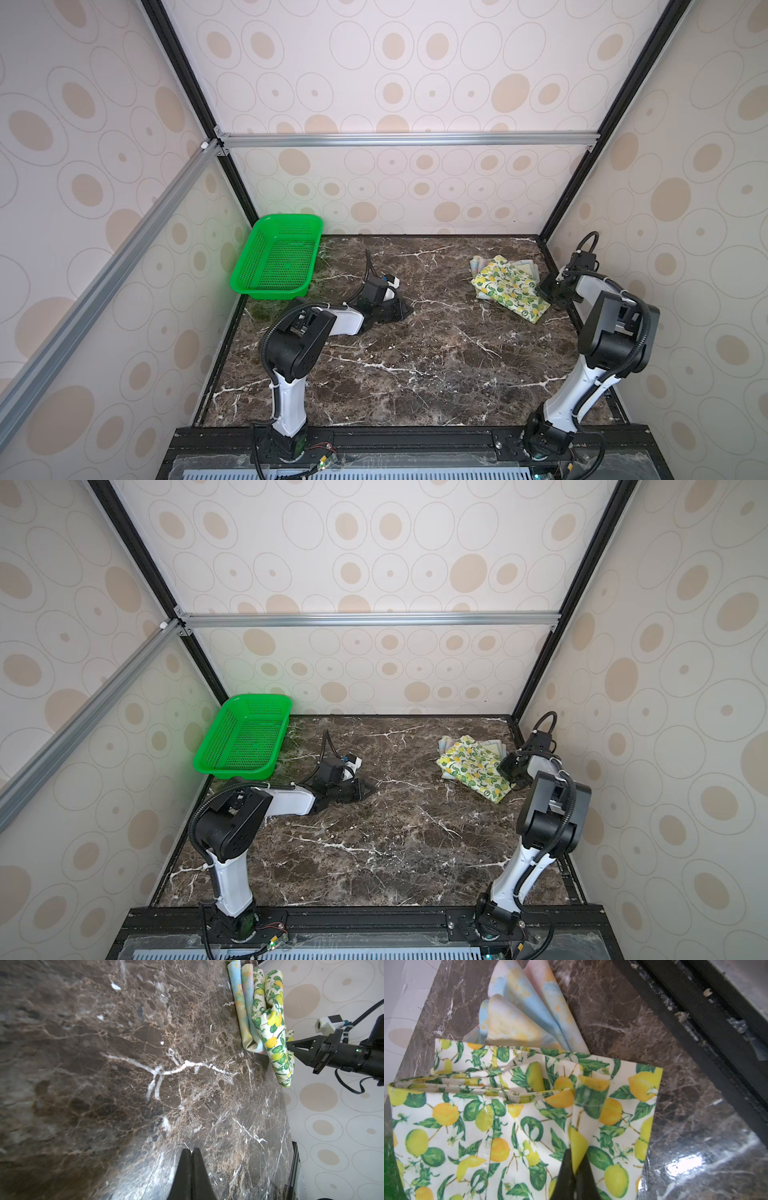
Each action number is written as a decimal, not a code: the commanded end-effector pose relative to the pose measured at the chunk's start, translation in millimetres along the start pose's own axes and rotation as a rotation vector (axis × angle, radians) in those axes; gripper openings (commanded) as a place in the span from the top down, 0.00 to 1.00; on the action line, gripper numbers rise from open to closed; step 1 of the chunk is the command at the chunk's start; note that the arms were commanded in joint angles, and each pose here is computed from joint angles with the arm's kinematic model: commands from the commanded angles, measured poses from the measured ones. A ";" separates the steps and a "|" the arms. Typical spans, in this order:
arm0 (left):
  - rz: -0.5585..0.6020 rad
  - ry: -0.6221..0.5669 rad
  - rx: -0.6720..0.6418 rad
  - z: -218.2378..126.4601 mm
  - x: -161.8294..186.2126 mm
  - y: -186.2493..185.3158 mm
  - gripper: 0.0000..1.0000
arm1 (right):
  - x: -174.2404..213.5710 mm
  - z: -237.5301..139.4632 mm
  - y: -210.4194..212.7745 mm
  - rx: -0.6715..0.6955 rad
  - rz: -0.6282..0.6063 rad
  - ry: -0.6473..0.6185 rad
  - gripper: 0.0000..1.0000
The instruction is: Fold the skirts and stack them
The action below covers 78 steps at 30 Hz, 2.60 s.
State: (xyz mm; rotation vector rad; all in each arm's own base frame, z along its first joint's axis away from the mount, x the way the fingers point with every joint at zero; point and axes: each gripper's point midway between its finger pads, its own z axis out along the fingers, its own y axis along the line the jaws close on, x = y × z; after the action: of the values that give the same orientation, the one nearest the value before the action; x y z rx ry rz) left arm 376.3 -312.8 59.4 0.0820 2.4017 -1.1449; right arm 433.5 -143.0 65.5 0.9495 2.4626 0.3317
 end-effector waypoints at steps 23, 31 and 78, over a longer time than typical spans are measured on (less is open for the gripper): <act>0.111 -0.246 -0.360 -96.0 -84.4 32.7 0.26 | 18.3 -73.2 1.9 0.009 -0.057 -0.147 0.23; 0.023 -0.456 -0.612 -185.4 -115.1 88.6 0.01 | 53.7 -89.5 1.3 -0.002 -0.149 -0.237 0.02; 0.493 -0.953 -0.954 -295.9 -76.9 169.8 0.01 | 111.4 -29.4 88.1 -0.119 -0.727 -0.670 0.00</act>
State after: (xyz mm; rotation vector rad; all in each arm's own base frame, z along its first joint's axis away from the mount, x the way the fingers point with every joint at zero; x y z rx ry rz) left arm 367.2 29.5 111.9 -0.1650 1.7219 0.2474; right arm 388.5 -11.1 66.7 0.0849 2.0875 -0.0949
